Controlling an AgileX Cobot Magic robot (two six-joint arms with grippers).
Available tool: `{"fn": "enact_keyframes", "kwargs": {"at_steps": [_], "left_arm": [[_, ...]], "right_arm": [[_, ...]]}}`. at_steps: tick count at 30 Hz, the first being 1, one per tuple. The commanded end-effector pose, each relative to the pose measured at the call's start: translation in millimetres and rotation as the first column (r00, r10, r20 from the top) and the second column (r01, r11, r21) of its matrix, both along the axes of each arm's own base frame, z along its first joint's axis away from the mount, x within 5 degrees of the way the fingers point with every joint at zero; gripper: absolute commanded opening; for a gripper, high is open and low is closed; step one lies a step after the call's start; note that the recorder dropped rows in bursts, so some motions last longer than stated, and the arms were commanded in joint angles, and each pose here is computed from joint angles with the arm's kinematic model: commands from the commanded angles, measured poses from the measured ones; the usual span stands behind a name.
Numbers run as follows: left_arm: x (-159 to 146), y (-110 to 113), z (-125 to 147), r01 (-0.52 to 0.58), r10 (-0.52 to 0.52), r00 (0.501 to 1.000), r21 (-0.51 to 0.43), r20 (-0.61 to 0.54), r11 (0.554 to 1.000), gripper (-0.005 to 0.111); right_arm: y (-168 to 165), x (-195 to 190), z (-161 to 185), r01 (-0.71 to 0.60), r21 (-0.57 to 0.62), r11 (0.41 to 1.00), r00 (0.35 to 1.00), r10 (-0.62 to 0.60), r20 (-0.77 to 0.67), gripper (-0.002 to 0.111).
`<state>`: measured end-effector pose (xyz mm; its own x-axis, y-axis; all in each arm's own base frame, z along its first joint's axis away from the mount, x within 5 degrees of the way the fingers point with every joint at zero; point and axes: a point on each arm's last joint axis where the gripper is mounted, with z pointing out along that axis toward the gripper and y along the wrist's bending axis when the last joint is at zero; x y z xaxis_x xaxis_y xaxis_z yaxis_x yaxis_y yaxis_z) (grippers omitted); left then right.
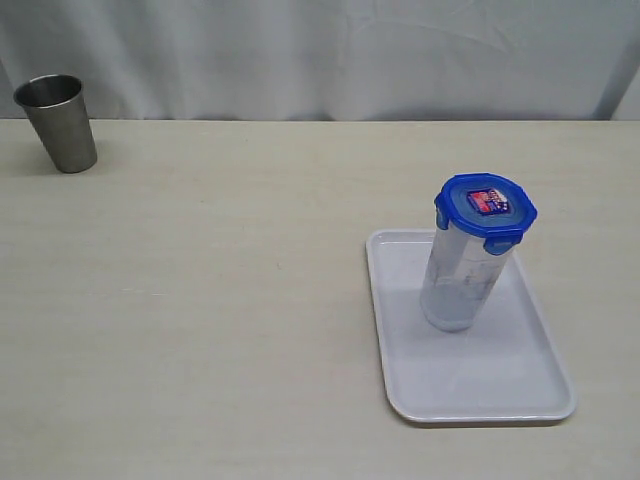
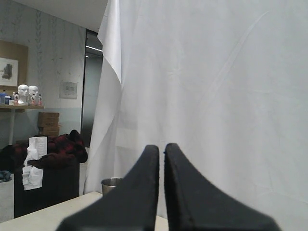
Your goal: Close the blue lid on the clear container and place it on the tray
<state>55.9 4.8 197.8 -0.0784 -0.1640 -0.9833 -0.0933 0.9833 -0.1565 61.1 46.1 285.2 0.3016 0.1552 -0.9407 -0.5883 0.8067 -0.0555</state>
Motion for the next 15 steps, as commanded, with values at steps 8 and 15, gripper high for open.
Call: {"fn": "enact_keyframes", "kwargs": {"at_steps": [8,15], "left_arm": [[-1.8,1.4,-11.8,0.002,0.008,0.992,0.073,-0.127,0.997,0.036],[-1.8,1.5,-11.4,0.014,0.004,0.992,0.135,-0.129,0.991,0.000]], "right_arm": [[-0.7,-0.2,-1.2,0.007,-0.004,1.000,1.000,-0.007,0.002,0.005],[-0.7,-0.2,-1.2,0.007,-0.004,1.000,1.000,-0.007,0.002,0.005]]}}
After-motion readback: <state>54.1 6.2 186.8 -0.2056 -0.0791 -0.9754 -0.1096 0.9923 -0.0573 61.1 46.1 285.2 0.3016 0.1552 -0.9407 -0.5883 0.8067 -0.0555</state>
